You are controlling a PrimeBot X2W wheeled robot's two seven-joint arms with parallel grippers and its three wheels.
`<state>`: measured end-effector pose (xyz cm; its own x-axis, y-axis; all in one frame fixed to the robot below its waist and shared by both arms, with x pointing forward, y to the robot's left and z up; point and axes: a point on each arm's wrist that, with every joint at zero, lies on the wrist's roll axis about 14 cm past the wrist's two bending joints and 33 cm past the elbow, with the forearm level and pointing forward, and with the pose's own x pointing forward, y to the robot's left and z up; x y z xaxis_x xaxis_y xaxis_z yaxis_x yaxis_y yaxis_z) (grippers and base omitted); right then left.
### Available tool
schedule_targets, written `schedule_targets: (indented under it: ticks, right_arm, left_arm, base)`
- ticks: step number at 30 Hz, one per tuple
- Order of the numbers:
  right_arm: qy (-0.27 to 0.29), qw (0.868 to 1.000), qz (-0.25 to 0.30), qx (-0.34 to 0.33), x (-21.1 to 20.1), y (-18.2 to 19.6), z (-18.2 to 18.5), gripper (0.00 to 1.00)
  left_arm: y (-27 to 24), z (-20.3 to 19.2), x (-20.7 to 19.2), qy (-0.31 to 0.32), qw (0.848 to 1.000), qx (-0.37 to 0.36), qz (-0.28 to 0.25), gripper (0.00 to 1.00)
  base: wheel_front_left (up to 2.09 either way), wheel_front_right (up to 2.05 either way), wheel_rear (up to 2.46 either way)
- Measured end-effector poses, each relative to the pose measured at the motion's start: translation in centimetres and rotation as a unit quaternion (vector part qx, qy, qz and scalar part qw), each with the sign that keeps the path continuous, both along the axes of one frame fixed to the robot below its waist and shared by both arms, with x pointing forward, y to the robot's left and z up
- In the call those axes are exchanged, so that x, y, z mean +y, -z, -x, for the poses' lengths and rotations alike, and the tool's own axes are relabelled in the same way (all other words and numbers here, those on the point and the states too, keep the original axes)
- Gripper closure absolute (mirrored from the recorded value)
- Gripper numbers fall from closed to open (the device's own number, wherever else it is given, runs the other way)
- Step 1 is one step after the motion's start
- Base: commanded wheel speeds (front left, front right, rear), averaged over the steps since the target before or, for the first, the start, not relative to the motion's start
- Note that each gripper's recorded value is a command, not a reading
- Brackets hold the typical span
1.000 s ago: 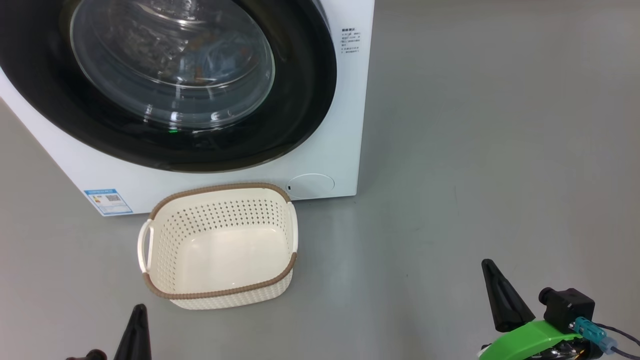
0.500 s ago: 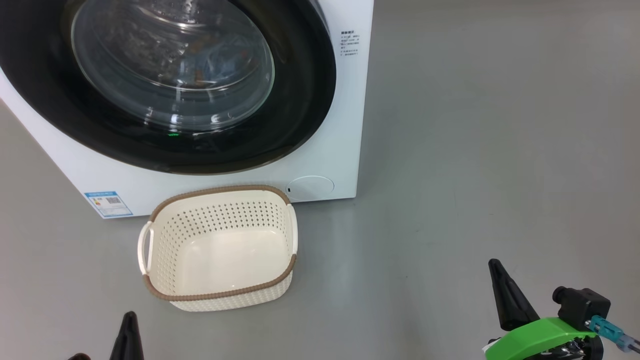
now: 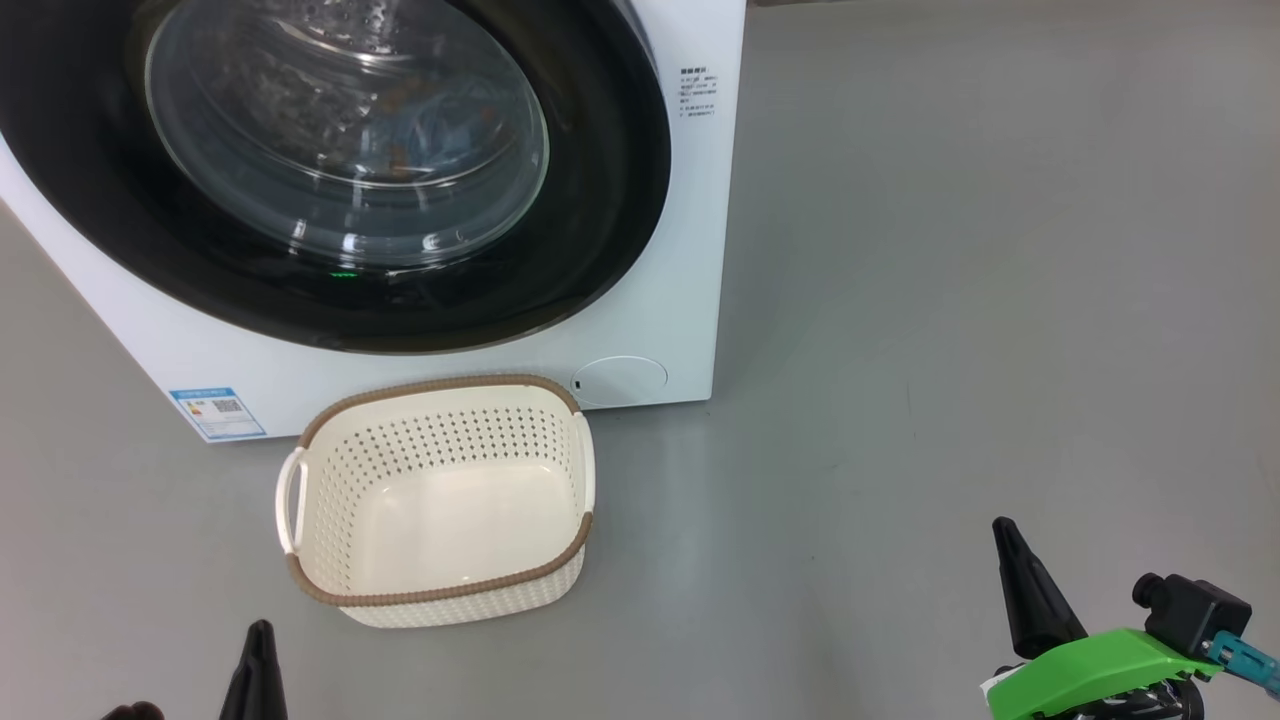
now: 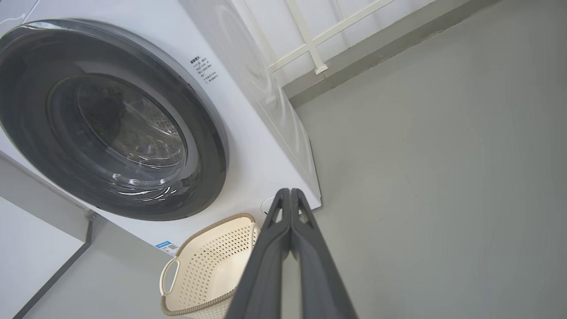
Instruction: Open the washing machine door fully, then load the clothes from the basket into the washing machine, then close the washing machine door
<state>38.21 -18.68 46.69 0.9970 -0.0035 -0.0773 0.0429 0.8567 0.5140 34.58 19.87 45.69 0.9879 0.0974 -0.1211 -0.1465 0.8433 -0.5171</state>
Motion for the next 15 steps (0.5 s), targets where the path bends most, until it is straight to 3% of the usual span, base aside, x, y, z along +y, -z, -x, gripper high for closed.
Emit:
schedule_targets:
  ticks: [15]
  right_arm:
    - [0.017, 0.996, -0.083, 0.008, -0.50, 0.01, 0.10, 1.00]
  left_arm:
    - [0.05, -0.39, -0.07, -0.008, 0.996, 0.001, 0.085, 1.00]
  base:
    - [0.00, 0.00, 0.00]
